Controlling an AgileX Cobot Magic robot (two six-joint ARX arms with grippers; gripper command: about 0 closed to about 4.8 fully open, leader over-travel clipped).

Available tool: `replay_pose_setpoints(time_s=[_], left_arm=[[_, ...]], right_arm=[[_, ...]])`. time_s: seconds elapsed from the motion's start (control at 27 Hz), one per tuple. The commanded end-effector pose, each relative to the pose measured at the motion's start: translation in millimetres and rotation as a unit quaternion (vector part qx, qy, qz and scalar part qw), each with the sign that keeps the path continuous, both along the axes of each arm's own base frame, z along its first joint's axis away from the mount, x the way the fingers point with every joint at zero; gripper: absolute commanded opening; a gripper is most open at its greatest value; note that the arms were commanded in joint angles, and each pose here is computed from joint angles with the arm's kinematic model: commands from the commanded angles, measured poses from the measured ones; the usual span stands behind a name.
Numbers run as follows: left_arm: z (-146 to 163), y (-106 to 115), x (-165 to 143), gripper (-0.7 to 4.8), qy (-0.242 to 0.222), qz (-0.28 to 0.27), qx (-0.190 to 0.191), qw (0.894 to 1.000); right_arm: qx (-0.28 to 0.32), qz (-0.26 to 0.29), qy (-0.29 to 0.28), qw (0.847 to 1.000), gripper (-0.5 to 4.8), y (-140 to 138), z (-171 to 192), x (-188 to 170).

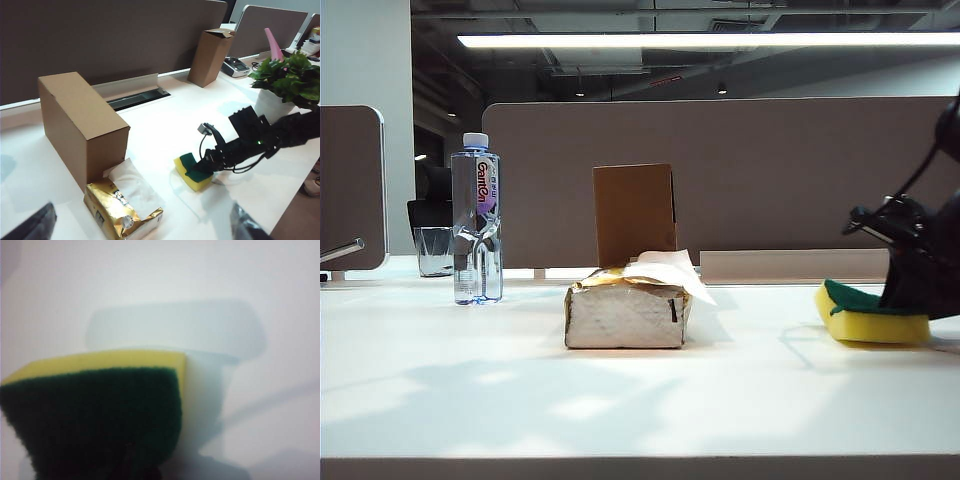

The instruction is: Move the sponge from right to left to wipe the table, avoiding obstacles on the table, and finally reaching the bottle of mineral water.

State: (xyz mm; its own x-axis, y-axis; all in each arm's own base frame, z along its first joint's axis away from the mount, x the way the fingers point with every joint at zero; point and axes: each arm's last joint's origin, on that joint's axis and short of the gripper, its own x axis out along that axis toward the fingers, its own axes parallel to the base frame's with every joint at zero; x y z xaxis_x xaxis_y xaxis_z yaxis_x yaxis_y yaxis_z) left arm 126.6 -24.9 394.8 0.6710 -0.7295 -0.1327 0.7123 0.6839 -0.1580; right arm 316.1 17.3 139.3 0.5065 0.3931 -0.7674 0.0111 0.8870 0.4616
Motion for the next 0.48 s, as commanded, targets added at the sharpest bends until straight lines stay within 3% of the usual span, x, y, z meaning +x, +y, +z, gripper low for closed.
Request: replay_pose_setpoints(time_s=[0.04, 0.48], left_arm=[[2, 0, -6, 4.53, -0.001, -0.004, -0.001, 1.000], [1, 0, -19, 4.53, 0.009, -0.004, -0.001, 1.000]], right_arm=[[-0.023, -0.011, 0.109, 0.994, -0.09, 0, -25, -37], [-0.012, -0.029, 0.091, 0.995, -0.09, -2, -21, -102]])
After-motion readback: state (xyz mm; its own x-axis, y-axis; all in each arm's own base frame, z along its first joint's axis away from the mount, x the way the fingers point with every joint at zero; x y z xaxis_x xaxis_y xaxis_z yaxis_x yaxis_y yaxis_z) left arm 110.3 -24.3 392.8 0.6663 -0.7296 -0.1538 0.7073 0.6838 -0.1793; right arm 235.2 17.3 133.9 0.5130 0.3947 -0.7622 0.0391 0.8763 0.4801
